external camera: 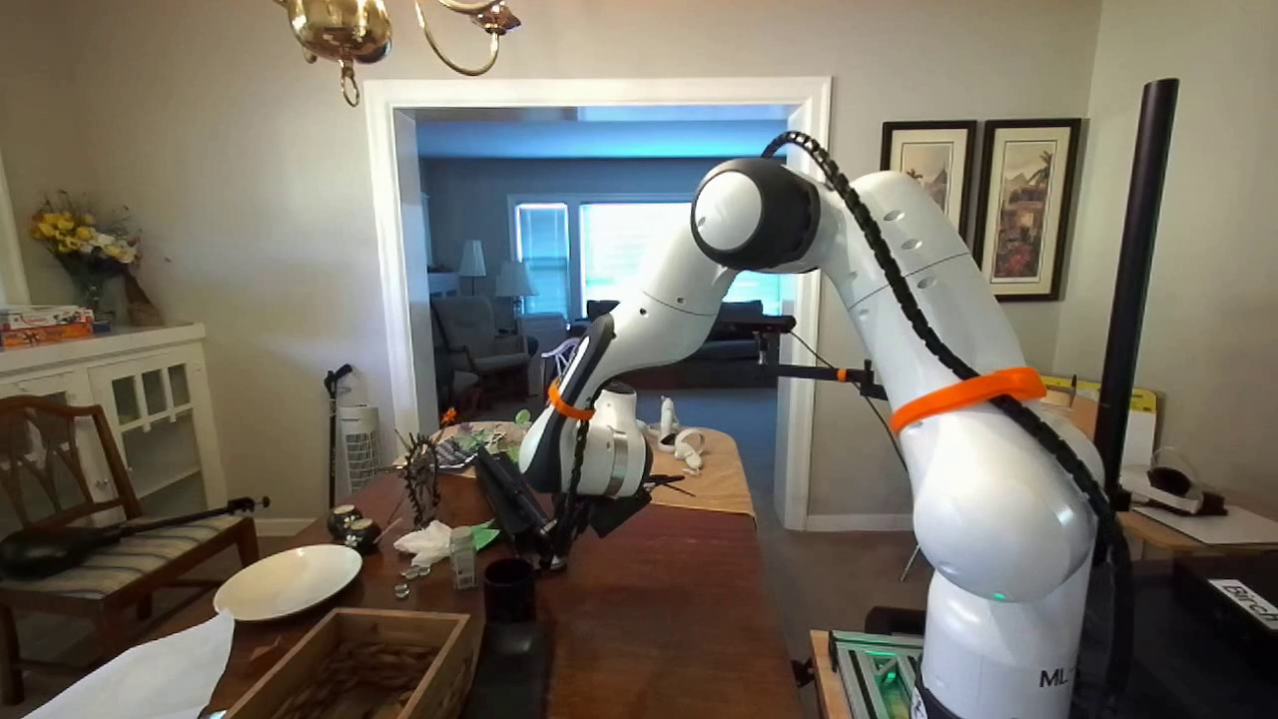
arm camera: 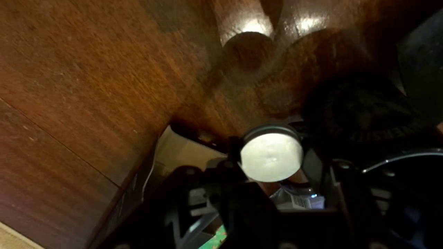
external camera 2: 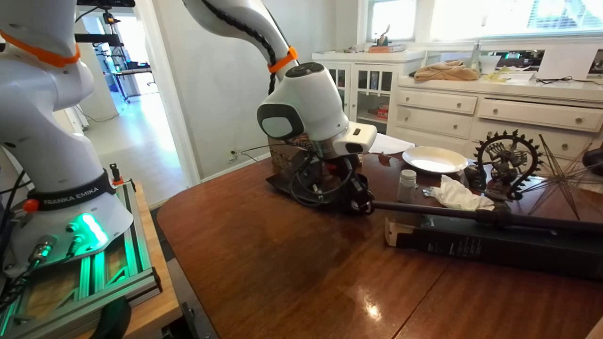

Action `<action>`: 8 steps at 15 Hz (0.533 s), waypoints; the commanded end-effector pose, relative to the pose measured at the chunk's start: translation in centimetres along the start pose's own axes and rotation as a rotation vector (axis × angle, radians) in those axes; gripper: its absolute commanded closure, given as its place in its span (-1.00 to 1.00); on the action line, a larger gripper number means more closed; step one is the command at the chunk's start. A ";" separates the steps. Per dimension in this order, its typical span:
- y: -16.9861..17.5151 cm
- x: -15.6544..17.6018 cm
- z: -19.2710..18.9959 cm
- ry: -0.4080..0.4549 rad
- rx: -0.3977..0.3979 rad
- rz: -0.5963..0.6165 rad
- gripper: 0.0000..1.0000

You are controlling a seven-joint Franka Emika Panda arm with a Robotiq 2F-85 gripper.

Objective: Put the lid on top of the glass jar.

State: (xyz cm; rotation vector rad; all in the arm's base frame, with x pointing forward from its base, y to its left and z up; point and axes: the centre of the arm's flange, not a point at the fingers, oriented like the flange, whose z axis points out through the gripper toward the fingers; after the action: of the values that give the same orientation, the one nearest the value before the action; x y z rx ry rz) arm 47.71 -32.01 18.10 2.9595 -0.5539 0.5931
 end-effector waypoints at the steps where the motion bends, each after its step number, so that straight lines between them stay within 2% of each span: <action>1: -0.6 1.6 -1.2 -0.024 -0.043 0.020 0.56; 8: -0.5 3.0 -2.3 -0.028 -0.070 0.037 0.56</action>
State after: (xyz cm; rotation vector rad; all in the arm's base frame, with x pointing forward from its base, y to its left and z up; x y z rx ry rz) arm 48.77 -32.33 20.07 2.8895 -0.6025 0.5583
